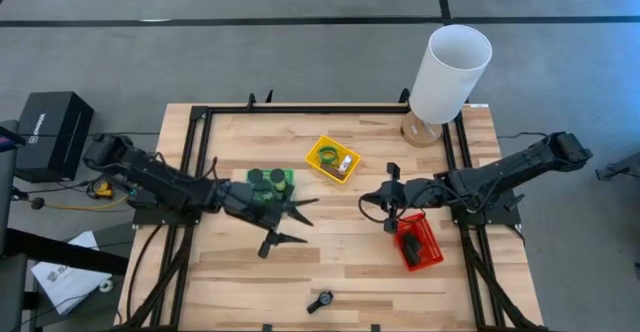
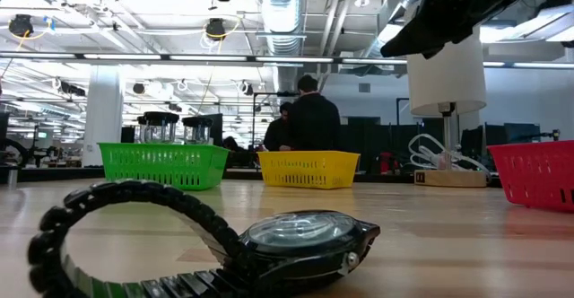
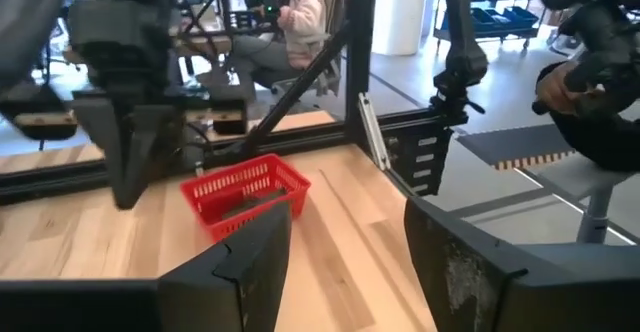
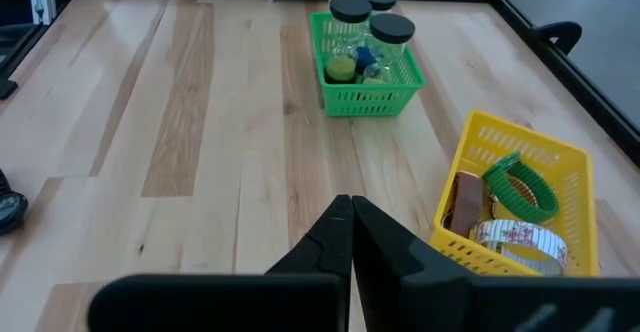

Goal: Pick & Place Office items
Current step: Put the black watch into the yellow basket

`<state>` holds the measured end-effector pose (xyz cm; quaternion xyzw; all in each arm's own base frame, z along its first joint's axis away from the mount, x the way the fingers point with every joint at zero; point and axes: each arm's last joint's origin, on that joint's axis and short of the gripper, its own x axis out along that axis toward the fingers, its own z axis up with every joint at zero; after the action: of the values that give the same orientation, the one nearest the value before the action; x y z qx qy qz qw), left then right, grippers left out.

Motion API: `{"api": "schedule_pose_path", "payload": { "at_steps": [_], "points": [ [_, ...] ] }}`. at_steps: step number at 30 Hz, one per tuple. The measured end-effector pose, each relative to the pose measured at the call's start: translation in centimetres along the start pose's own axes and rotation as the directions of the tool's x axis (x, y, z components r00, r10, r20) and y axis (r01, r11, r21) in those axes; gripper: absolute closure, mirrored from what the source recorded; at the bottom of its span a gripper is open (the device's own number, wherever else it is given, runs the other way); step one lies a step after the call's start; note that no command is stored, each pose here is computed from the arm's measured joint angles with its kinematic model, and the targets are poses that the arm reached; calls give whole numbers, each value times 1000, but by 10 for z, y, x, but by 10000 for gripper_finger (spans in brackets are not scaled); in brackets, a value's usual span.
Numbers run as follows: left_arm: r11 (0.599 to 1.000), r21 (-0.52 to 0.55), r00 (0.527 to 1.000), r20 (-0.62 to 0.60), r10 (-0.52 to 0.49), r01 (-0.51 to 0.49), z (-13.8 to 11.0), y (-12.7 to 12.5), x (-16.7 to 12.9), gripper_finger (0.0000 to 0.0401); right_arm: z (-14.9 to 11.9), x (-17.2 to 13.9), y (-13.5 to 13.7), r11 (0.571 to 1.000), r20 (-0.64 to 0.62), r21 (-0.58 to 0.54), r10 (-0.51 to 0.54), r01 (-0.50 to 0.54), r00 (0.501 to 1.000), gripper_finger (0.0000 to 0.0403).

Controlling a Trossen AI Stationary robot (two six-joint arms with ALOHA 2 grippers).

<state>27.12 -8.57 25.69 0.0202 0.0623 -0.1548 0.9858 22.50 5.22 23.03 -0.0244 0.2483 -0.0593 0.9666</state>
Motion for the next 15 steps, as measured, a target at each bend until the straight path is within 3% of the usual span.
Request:
{"api": "schedule_pose_path", "payload": {
  "at_steps": [5,15],
  "points": [
    [999,-5,999,-1,-46,46,0,-15,0,217,0,0,0,1000,-1,3,0,0,1000,403],
    [971,-176,985,-31,-168,160,-7,-55,1,213,0,0,0,1000,-1,3,-1,1,1000,403]
  ]
}}
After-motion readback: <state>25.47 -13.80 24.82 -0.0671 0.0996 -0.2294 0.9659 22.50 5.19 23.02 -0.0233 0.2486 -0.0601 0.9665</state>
